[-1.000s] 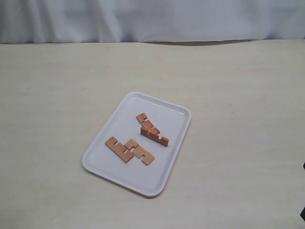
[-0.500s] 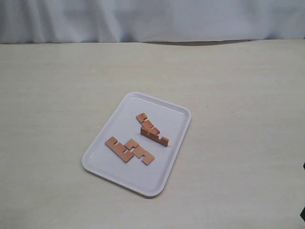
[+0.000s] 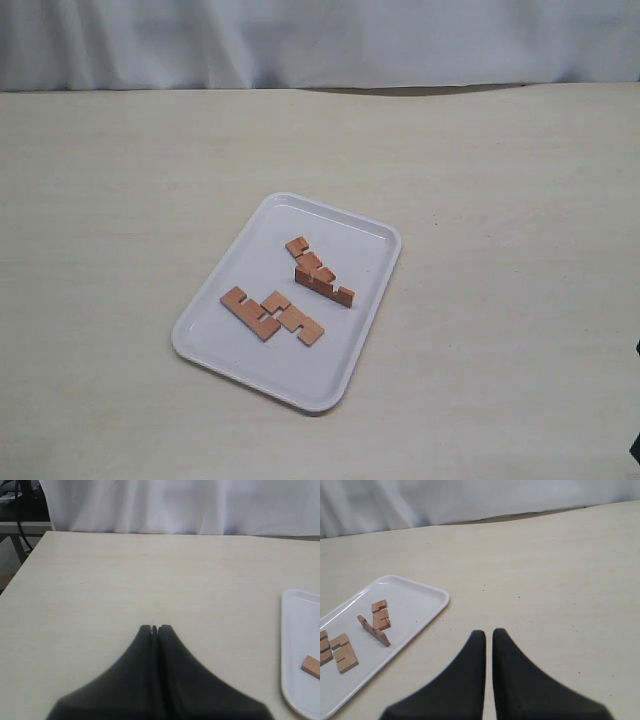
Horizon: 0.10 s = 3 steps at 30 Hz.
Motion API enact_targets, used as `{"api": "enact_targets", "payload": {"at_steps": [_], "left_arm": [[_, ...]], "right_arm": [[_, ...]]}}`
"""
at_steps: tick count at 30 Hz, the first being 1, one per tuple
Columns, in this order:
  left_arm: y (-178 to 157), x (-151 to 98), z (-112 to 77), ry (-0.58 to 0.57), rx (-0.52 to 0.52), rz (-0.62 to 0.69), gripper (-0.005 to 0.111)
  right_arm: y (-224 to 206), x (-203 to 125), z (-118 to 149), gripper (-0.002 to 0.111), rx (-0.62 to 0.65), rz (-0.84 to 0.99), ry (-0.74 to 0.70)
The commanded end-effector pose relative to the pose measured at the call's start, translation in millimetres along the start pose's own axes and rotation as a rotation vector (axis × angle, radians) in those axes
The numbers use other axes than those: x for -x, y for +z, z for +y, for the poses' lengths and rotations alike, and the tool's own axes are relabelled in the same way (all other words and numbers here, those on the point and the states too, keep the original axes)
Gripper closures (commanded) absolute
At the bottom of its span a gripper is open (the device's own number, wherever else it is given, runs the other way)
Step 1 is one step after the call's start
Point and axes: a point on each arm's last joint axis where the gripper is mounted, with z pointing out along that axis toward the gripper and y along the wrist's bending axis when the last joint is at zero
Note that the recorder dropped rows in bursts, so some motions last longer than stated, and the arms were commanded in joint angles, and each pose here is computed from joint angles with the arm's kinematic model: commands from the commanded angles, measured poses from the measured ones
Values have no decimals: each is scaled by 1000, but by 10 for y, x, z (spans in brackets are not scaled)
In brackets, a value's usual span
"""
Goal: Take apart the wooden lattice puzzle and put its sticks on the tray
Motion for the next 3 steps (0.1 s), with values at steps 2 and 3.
{"api": "enact_targets", "payload": {"at_steps": [2,3], "left_arm": [[0,-4,1,1,1,-3,107],[0,-4,1,1,1,-3,107]], "right_arm": [[-1,-4,0,104,2,-2,-7],[-1,-4,1,104,3,-2,-4]]}}
